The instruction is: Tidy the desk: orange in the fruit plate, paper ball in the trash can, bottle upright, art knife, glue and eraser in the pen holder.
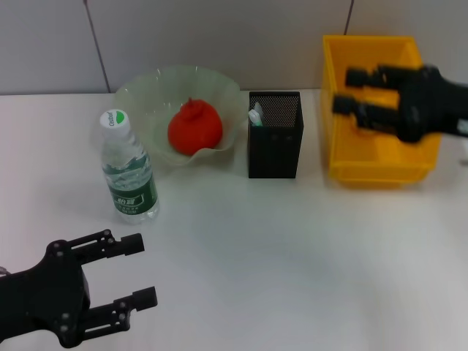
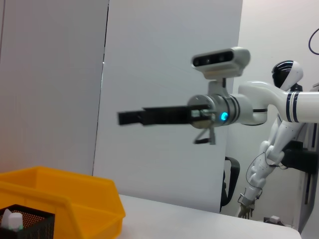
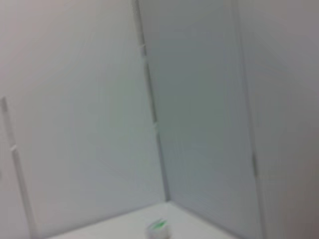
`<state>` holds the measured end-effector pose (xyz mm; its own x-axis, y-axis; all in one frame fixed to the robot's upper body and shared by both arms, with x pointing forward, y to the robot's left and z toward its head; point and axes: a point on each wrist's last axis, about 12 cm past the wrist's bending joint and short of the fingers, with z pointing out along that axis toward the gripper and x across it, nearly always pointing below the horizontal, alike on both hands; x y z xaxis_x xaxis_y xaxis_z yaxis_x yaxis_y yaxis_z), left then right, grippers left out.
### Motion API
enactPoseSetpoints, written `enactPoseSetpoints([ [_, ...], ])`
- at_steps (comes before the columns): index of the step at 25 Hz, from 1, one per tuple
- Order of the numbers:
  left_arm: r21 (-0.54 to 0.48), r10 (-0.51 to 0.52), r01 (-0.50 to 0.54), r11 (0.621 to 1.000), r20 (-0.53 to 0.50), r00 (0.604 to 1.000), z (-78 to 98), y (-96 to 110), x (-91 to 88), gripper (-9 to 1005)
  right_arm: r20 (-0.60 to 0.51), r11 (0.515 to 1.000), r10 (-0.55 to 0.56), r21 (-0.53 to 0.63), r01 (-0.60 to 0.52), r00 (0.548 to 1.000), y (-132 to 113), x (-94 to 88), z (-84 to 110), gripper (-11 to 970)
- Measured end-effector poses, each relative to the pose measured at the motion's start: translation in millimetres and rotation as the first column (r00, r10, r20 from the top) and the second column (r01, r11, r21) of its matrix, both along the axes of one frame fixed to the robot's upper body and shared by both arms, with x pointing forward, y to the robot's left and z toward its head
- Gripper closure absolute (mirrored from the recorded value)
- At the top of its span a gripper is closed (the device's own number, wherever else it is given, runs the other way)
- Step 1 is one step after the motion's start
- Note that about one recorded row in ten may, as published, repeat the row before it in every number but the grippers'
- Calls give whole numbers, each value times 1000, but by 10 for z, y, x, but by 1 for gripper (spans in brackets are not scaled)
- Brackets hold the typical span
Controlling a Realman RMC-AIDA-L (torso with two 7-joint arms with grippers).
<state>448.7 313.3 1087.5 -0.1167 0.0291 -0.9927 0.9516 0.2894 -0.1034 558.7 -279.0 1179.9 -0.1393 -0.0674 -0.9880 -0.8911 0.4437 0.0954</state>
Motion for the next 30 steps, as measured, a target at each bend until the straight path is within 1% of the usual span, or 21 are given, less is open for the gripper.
enactPoseSetpoints([
  [2, 1, -3, 3, 1000, 2, 1000, 4, -5, 8, 297, -32, 997, 55, -49, -57, 998, -89, -113, -62, 402],
  [4, 1, -5, 5, 1000, 2, 1000, 7, -7, 13, 297, -48, 995, 66, -68, -69, 997, -113, -144, -100, 401],
  [6, 3, -11, 11, 1000, -2, 1000, 16, -9, 28, 296, -77, 991, 83, -95, -90, 994, -125, -184, -182, 400],
  [7, 7, -20, 20, 1000, -14, 1000, 21, -11, 50, 296, -92, 986, 113, -114, -123, 989, -112, -235, -284, 400],
  [8, 7, -20, 20, 1000, -14, 1000, 21, -11, 50, 295, -92, 986, 113, -114, -123, 989, -112, -235, -284, 399],
  [9, 15, -29, 30, 999, -34, 999, 14, -6, 68, 295, -88, 981, 143, -117, -152, 986, -83, -280, -366, 399],
  [10, 15, -29, 30, 999, -34, 999, 14, -6, 68, 295, -88, 981, 143, -117, -152, 986, -83, -280, -366, 398],
  [12, 44, -38, 42, 998, -79, 996, -21, 15, 110, 294, -59, 977, 176, -109, -181, 983, -28, -346, -489, 397],
  [13, 44, -38, 42, 998, -79, 996, -21, 15, 110, 294, -59, 977, 176, -109, -181, 983, -28, -346, -489, 384],
  [14, 65, -41, 49, 997, -112, 993, -47, 29, 143, 293, -49, 976, 187, -102, -191, 981, -12, -382, -575, 372],
  [15, 65, -41, 49, 997, -112, 993, -47, 29, 143, 293, -49, 976, 187, -102, -191, 981, -12, -382, -575, 359],
  [17, 116, -52, 73, 991, -181, 982, -94, 53, 207, 292, -65, 976, 191, -97, -197, 979, -6, -418, -700, 333],
  [18, 116, -52, 73, 991, -181, 982, -94, 53, 207, 292, -65, 976, 191, -97, -197, 979, -6, -418, -700, 321],
  [19, 127, -55, 81, 989, -193, 980, -100, 53, 221, 292, -84, 974, 194, -105, -202, 977, -16, -433, -753, 308],
  [22, 162, -66, 103, 981, -214, 974, -116, 49, 251, 292, -81, 973, 193, -116, -202, 978, -28, -466, -798, 270],
  [26, 171, -70, 109, 979, -218, 973, -115, 46, 265, 291, -70, 973, 189, -119, -197, 979, -30, -503, -835, 190],
  [27, 180, -69, 110, 978, -221, 973, -105, 44, 296, 291, -74, 973, 192, -117, -199, 979, -25, -515, -850, 170],
  [30, 183, -69, 110, 977, -218, 973, -100, 45, 305, 294, -80, 972, 196, -116, -204, 977, -15, -524, -864, 170],
])
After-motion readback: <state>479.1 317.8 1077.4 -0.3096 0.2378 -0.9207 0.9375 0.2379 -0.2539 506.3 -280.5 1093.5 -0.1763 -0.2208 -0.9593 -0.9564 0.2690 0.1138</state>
